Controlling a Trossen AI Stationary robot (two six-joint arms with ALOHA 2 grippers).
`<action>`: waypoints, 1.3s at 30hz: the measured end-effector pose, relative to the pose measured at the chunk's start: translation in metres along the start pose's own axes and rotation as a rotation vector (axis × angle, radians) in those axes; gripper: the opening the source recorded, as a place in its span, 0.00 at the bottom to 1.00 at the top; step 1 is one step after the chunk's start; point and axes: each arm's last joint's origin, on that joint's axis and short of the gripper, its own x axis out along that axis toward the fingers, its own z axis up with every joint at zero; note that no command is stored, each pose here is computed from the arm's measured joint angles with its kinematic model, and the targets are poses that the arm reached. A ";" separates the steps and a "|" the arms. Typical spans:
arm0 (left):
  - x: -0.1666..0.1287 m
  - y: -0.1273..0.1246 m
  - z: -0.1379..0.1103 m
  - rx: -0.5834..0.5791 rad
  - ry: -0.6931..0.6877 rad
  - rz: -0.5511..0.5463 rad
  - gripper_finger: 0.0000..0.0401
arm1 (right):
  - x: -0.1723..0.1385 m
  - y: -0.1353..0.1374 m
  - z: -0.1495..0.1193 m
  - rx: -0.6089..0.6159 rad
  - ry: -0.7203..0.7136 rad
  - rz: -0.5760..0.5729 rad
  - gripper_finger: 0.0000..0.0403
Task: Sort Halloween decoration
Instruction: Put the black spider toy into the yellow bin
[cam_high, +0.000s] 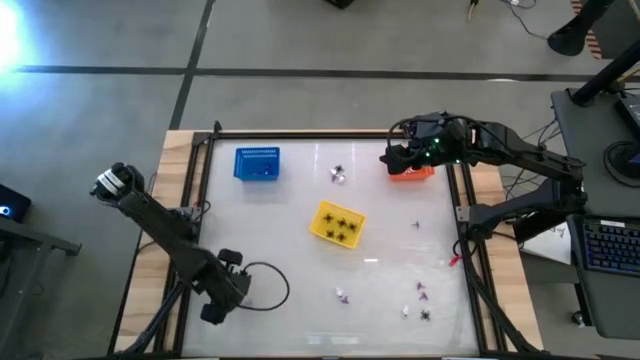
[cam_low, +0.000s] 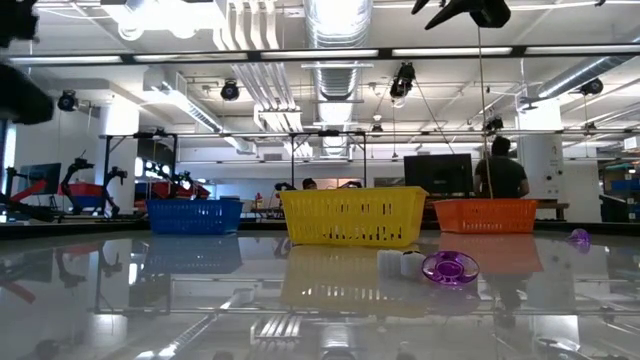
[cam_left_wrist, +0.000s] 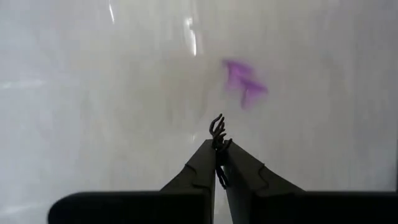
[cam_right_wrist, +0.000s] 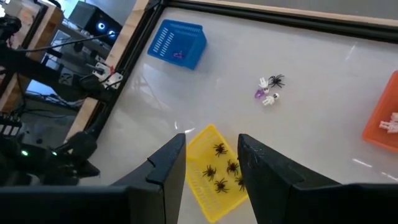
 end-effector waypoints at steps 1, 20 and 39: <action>-0.005 0.003 0.001 -0.003 -0.025 -0.001 0.00 | 0.000 0.000 0.000 -0.006 0.000 0.000 0.35; -0.070 0.091 0.047 -0.089 -0.563 0.132 0.00 | 0.004 -0.003 -0.002 -0.036 -0.011 -0.031 0.35; -0.067 0.169 0.091 -0.075 -0.781 0.153 0.00 | 0.010 -0.007 -0.004 -0.131 -0.022 -0.081 0.35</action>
